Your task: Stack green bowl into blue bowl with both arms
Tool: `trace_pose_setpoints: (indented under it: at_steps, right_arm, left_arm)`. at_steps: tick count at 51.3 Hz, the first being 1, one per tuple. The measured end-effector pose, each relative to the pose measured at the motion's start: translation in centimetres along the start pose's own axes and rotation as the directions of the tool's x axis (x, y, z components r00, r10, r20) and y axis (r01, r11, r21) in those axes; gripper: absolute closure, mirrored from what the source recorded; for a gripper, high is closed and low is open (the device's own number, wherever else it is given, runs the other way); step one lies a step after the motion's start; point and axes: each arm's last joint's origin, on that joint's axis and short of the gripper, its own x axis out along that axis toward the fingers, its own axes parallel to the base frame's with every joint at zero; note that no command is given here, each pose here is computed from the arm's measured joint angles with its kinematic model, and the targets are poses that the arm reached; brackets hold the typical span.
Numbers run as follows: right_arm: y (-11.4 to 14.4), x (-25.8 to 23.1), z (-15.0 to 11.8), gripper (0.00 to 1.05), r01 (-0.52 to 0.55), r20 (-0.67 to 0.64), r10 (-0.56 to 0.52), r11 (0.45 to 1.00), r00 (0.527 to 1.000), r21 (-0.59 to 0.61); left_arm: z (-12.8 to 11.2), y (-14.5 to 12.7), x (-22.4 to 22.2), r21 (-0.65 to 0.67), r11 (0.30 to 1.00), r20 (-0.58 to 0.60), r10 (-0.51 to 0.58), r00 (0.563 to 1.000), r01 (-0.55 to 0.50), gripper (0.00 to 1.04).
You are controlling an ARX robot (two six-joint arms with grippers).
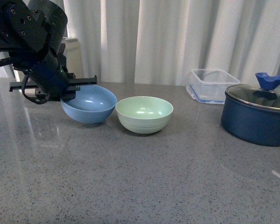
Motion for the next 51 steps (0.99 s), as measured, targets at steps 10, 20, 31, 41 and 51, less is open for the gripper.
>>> trace_pose_setpoints:
  at_steps: [10,20,31,41,51]
  right_arm:
    - [0.0,0.0,0.0,0.1,0.0,0.0,0.0,1.0,1.0,0.0]
    - [0.0,0.0,0.0,0.1,0.0,0.0,0.0,1.0,1.0,0.0]
    - [0.0,0.0,0.0,0.1,0.0,0.0,0.0,1.0,1.0,0.0]
    - [0.0,0.0,0.0,0.1,0.0,0.0,0.0,1.0,1.0,0.0]
    - [0.0,0.0,0.0,0.1,0.0,0.0,0.0,1.0,1.0,0.0]
  left_arm:
    - [-0.4,0.5,0.3,0.0,1.0,-0.007,0.015,1.0,-0.015,0.72]
    - [0.5,1.6,-0.3,-0.016,1.0,0.023,0.009,1.0,-0.008,0.33]
    - [2.2,2.2,-3.6,-0.017,1.0,0.125,-0.016,0.992,0.019,0.05]
    - [3.3,3.2,-8.9,0.014,0.999,0.251,-0.04,0.967,0.038,0.07]
    - [1.1,4.8,-13.1,0.049,0.998,0.29,-0.045,0.956,0.033,0.07]
